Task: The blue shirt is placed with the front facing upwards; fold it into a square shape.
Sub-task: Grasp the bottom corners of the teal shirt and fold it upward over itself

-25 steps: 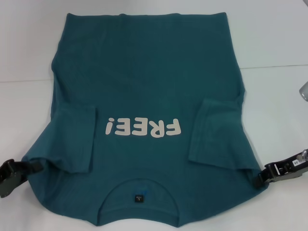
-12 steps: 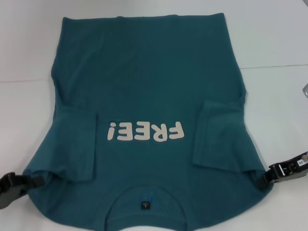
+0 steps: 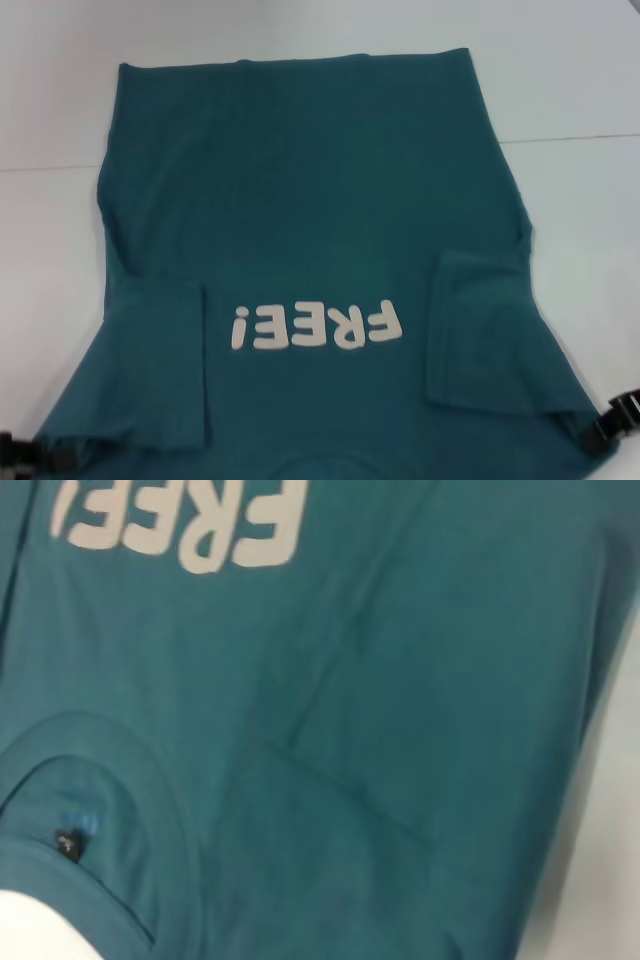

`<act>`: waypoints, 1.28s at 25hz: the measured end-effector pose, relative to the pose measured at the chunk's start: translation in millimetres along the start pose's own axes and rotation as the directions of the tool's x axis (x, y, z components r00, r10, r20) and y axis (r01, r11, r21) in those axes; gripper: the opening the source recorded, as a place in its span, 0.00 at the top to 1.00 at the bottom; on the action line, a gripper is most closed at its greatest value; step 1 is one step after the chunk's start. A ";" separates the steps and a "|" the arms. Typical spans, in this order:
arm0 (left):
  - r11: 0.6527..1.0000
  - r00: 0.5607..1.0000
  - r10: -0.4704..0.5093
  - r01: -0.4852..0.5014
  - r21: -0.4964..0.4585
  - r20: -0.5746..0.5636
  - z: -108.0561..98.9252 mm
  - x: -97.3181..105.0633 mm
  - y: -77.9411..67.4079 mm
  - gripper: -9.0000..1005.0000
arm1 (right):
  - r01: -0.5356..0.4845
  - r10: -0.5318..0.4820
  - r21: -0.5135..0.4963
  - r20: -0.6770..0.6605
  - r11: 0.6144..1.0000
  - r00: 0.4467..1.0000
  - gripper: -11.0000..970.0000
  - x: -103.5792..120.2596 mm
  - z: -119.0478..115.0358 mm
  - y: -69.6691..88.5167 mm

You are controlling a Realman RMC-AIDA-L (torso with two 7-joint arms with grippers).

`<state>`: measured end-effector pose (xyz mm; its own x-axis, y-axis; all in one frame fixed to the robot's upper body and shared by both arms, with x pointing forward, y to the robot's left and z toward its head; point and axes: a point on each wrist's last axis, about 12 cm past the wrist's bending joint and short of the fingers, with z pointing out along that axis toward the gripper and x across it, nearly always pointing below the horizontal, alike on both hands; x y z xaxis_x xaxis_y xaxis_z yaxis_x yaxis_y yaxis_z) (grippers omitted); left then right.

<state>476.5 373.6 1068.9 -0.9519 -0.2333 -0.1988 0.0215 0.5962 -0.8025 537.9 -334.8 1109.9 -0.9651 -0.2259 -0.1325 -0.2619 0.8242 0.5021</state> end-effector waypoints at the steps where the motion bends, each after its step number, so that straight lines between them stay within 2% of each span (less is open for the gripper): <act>1: 1.000 1.000 -0.001 0.001 -0.003 -0.011 -1.8 2.3 0.2 0.96 | -0.006 0.006 0.000 -0.007 1.000 1.000 0.94 2.7 0.3 -1.1; 8: 1.000 0.995 -0.008 0.008 0.000 -0.096 -10.8 21.7 0.6 0.97 | -0.024 0.024 -0.013 -0.032 1.000 0.999 0.94 15.5 -0.7 -5.5; 13: 0.998 0.992 0.045 -0.039 0.051 -0.118 -7.1 15.5 -8.6 0.96 | 0.002 -0.002 -0.028 -0.005 1.000 1.000 0.94 14.2 -6.2 -6.7; 17: 0.989 0.987 0.095 -0.079 0.125 -0.128 5.7 -9.8 -27.4 0.96 | 0.035 -0.025 -0.094 0.109 0.995 0.994 0.93 -0.5 -13.8 -0.4; 21: 0.985 0.987 0.107 -0.088 0.149 -0.122 29.6 -42.8 -50.1 0.97 | 0.081 -0.049 -0.137 0.223 0.987 0.974 0.93 -22.0 -14.5 12.0; 23: 0.986 0.989 0.112 -0.097 0.138 -0.099 38.0 -58.9 -60.8 0.96 | 0.088 -0.048 -0.139 0.270 0.986 0.962 0.93 -30.7 -15.0 15.3; 24: 0.986 0.989 0.112 -0.097 0.138 -0.099 38.0 -58.9 -60.8 0.96 | 0.087 -0.043 -0.139 0.297 0.986 0.954 0.93 -35.3 -15.6 16.4; 26: 0.986 0.990 0.131 -0.126 0.107 -0.045 49.9 -84.6 -77.6 0.96 | 0.072 -0.021 -0.132 0.357 0.989 0.934 0.93 -44.2 -17.9 15.8; 32: 0.989 0.987 0.145 -0.146 0.014 0.068 63.5 -116.3 -89.8 0.96 | 0.030 0.023 -0.100 0.486 0.995 0.874 0.93 -60.6 -22.0 10.2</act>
<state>604.7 298.4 1128.4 -0.9157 -0.1966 -0.3506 0.1644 0.6129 -0.7729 593.8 -324.1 1141.8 -0.8510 0.0736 -0.5199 -0.2888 0.7612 0.5806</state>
